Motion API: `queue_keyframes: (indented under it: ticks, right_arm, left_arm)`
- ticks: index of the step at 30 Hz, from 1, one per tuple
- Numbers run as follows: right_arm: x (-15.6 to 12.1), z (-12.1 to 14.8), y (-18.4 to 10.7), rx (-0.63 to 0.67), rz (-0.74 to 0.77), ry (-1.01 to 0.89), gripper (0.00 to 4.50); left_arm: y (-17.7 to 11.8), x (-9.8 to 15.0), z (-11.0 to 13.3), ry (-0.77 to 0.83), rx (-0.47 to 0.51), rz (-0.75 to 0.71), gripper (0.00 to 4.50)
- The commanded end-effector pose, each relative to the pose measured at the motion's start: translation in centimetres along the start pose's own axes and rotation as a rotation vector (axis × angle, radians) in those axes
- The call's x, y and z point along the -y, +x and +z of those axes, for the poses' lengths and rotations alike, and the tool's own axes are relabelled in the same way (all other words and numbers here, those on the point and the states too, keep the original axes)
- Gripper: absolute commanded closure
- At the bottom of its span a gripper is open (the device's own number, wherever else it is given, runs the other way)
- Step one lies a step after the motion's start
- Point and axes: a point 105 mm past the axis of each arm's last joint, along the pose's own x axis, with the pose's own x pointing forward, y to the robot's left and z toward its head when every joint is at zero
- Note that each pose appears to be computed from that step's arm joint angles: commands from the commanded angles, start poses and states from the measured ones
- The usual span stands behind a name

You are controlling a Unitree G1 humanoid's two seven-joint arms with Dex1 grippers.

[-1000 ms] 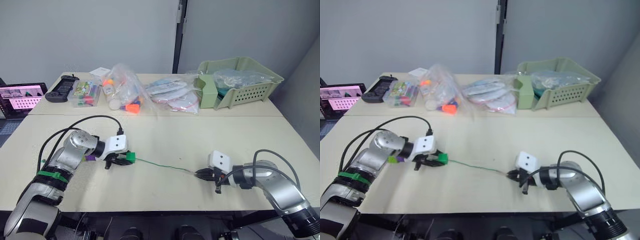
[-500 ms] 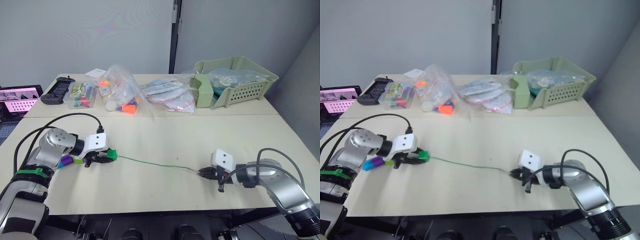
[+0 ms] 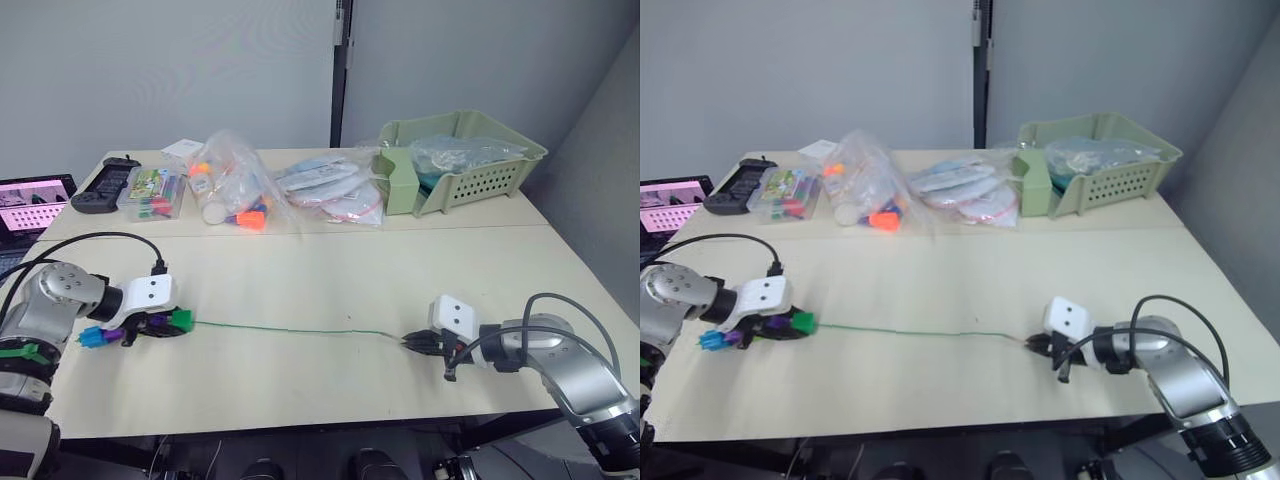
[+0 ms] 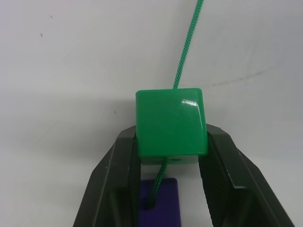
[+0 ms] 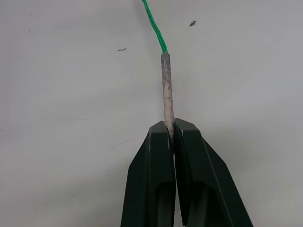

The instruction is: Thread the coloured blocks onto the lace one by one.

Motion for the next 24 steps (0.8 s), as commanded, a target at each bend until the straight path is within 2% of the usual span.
queue_keyframes:
  ticks: [1,3,10,13,17,20,24]
  right_arm:
    - [0.4,0.9,-0.5,0.023,-0.004,-0.041,4.50]
    - [0.0,1.5,-0.2,0.043,0.020,-0.039,4.50]
    - [-0.6,2.3,0.3,0.048,0.044,-0.047,4.50]
    - [-0.8,2.7,0.5,0.055,0.048,-0.050,4.50]
    - [-1.5,3.1,0.9,0.063,0.068,-0.048,4.50]
    - [-1.5,3.3,1.3,0.064,0.077,-0.047,4.50]
    - [-1.4,3.7,2.0,0.073,0.085,-0.054,4.50]
  left_arm:
    - [0.6,2.1,-1.8,-0.081,-0.053,-0.091,3.31]
    - [0.7,1.8,-0.9,-0.070,-0.013,-0.079,2.28]
    - [-0.2,0.6,0.0,-0.030,-0.041,-0.040,0.02]
    - [-1.3,-0.3,0.8,0.009,-0.072,-0.031,0.02]
    - [-3.6,-0.8,3.4,0.093,-0.137,-0.096,0.02]
    - [-4.4,-0.8,4.4,0.124,-0.208,-0.119,0.02]
    - [-4.4,-1.1,6.7,0.110,-0.236,-0.125,0.02]
